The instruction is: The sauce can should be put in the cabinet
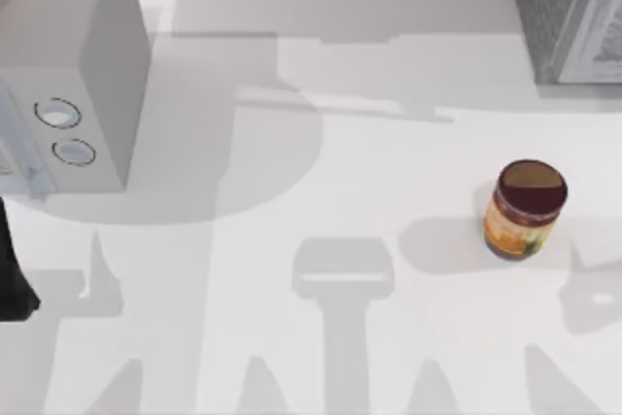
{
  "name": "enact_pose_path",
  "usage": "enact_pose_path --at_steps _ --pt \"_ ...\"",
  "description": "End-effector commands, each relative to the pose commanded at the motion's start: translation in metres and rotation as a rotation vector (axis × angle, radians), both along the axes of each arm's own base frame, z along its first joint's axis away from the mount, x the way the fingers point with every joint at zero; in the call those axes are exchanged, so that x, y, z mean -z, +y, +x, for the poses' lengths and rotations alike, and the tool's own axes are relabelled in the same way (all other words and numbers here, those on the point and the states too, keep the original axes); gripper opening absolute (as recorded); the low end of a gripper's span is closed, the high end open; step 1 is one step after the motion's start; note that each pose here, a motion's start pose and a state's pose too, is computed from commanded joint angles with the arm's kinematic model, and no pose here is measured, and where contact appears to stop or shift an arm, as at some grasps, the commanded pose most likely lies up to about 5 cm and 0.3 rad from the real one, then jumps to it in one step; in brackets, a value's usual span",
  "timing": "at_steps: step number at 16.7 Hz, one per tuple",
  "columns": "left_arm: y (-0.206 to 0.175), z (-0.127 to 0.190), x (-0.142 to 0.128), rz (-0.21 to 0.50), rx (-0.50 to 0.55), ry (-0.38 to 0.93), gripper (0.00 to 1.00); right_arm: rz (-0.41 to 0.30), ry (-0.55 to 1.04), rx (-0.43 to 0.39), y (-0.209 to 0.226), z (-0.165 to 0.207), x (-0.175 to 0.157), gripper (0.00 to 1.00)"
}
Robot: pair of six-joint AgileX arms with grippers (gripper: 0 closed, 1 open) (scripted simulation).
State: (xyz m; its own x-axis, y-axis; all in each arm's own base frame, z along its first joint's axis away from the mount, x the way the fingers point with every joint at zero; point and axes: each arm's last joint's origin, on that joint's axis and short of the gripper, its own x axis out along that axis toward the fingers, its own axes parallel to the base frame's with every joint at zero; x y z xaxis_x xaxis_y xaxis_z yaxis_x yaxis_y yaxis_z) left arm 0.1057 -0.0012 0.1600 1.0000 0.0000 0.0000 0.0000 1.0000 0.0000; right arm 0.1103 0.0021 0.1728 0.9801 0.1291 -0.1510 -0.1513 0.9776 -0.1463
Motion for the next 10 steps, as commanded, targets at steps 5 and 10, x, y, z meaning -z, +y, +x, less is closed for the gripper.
enact_pose_path --at_steps 5,10 --pt "0.0 0.0 0.0 0.0 0.0 0.0 1.0 -0.215 0.199 -0.235 0.002 0.014 -0.017 1.0" --pt "0.0 0.0 0.0 0.0 0.0 0.0 1.0 -0.352 0.346 -0.483 0.002 0.036 -0.029 1.0"
